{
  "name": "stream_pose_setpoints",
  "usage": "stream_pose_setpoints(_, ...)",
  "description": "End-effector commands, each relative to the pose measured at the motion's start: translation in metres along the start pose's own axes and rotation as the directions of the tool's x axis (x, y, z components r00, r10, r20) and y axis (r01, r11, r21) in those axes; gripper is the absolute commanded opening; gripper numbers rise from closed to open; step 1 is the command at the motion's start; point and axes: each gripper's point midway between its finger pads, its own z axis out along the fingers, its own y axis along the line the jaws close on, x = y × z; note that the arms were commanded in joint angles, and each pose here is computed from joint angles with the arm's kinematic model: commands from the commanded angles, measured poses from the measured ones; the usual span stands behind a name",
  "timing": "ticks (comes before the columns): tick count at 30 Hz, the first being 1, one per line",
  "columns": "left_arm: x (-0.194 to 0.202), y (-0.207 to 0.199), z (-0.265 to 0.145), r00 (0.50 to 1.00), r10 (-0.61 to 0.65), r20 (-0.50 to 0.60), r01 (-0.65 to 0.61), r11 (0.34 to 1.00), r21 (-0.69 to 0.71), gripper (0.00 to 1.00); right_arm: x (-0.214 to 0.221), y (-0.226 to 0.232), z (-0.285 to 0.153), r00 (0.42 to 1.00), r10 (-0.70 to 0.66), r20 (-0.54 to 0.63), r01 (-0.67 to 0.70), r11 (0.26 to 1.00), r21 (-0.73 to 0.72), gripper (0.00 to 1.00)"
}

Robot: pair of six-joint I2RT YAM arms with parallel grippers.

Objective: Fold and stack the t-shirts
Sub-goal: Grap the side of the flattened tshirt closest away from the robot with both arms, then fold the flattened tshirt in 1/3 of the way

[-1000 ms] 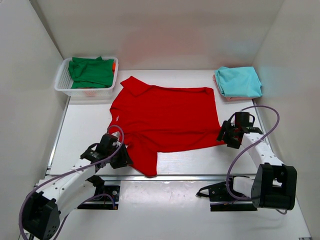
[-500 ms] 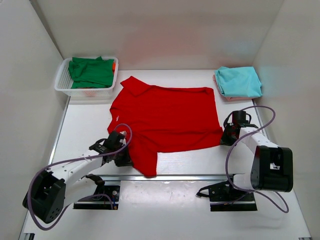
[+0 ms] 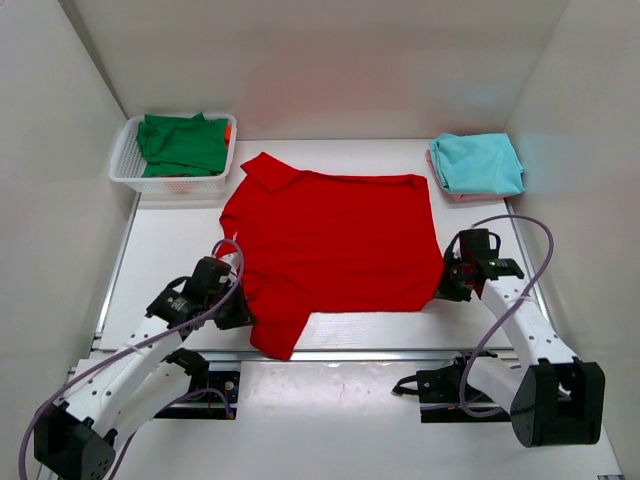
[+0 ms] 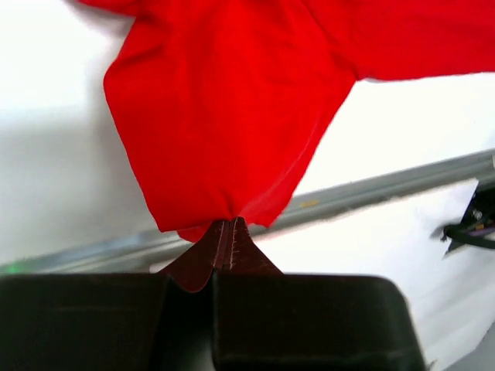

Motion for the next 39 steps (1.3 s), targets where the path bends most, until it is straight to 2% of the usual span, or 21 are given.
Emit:
stream_pose_setpoints(1, 0.01, -0.002, -0.016, 0.999, -0.024, -0.028, 0.024, 1.0, 0.015, 0.0, 0.015, 0.002, -0.022, 0.999, 0.018, -0.044, -0.017, 1.0, 0.012, 0.0)
stream_pose_setpoints(10, -0.027, -0.022, -0.062, 0.998, 0.001, 0.059, -0.004, 0.999, 0.041, 0.0, 0.028, 0.001, -0.053, 0.998, -0.002, -0.056, 0.001, 1.0, -0.029, 0.0)
stream_pose_setpoints(19, -0.065, -0.021, -0.042, 0.997, 0.02, 0.076, -0.02, 1.0, 0.001, 0.0, 0.012, -0.001, -0.04, 0.997, -0.015, -0.078, 0.012, 0.999, -0.043, 0.0)
stream_pose_setpoints(24, -0.109, -0.016, -0.039, 0.993, 0.019, 0.121, -0.013, 0.999, -0.052, 0.0, -0.011, 0.005, -0.031, 0.995, -0.022, -0.1, 0.018, 0.999, -0.04, 0.01)
stream_pose_setpoints(26, -0.145, -0.02, -0.04, 0.986, 0.026, 0.166, -0.015, 0.998, -0.067, 0.0, -0.03, 0.005, -0.021, 0.994, -0.022, -0.106, 0.019, 0.999, -0.027, 0.0)
stream_pose_setpoints(28, -0.156, -0.017, -0.026, 0.99, 0.028, 0.136, -0.016, 0.996, -0.086, 0.0, -0.04, 0.008, -0.015, 0.993, -0.021, -0.115, 0.018, 0.999, -0.026, 0.0)
stream_pose_setpoints(33, -0.199, -0.015, -0.014, 0.983, 0.018, 0.181, 0.0, 0.995, -0.097, 0.0, -0.065, 0.015, 0.004, 0.991, -0.03, -0.132, 0.027, 0.999, -0.019, 0.0)
stream_pose_setpoints(39, -0.231, -0.006, 0.004, 0.982, 0.011, 0.189, 0.012, 0.993, -0.119, 0.0, -0.087, 0.018, 0.026, 0.989, -0.027, -0.145, 0.027, 1.0, -0.003, 0.0)
